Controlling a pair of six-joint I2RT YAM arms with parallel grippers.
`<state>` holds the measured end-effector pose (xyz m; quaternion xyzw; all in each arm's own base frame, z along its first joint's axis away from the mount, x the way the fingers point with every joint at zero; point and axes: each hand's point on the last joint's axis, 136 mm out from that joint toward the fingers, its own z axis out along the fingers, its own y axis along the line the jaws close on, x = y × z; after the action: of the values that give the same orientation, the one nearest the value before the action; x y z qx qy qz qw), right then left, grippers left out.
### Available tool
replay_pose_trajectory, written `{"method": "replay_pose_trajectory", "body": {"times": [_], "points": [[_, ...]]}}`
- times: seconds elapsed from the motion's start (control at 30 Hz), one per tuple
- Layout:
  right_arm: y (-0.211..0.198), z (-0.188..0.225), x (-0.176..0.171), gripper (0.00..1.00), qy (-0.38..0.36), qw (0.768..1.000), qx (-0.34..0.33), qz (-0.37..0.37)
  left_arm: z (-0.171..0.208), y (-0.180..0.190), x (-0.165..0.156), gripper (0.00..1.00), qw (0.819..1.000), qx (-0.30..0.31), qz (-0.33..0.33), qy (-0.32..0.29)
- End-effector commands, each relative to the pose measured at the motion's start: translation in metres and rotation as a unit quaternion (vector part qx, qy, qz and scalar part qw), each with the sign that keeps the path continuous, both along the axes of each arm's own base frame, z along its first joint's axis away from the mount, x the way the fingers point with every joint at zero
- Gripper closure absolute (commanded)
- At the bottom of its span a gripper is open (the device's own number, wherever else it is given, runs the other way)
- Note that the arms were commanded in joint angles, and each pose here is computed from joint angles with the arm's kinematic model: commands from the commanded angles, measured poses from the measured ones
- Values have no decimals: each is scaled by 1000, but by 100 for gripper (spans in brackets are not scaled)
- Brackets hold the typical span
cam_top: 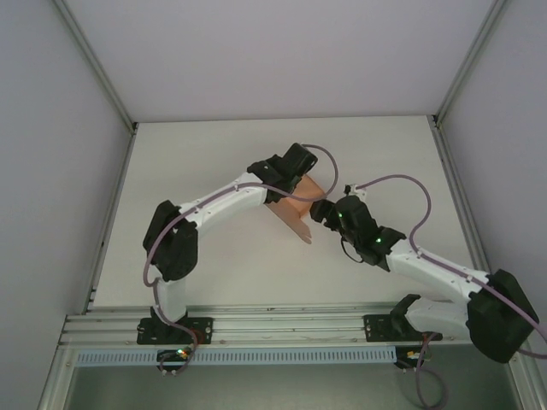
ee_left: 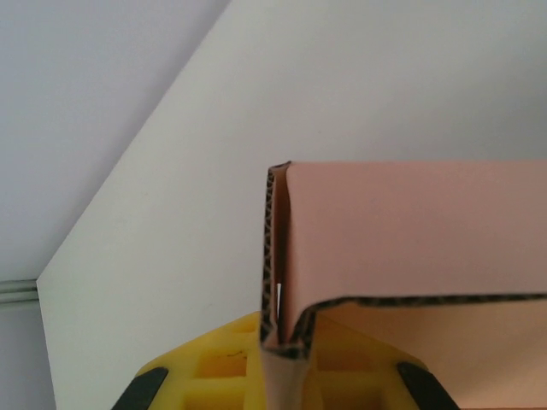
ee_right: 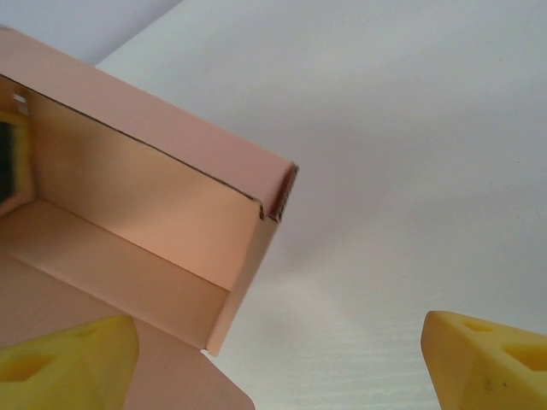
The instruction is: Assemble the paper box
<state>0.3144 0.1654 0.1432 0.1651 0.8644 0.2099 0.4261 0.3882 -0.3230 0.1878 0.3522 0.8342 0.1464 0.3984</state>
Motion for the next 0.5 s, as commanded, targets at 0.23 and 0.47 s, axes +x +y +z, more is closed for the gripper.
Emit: {"method": "replay_pose_trajectory", "body": {"times": [0.23, 0.47], "points": [[8, 9, 42, 28, -28, 997, 5, -71, 43, -1, -8, 100, 992, -100, 40, -62], [19, 0, 58, 64, -6, 996, -17, -85, 37, -1, -6, 100, 991, -103, 62, -64]]}}
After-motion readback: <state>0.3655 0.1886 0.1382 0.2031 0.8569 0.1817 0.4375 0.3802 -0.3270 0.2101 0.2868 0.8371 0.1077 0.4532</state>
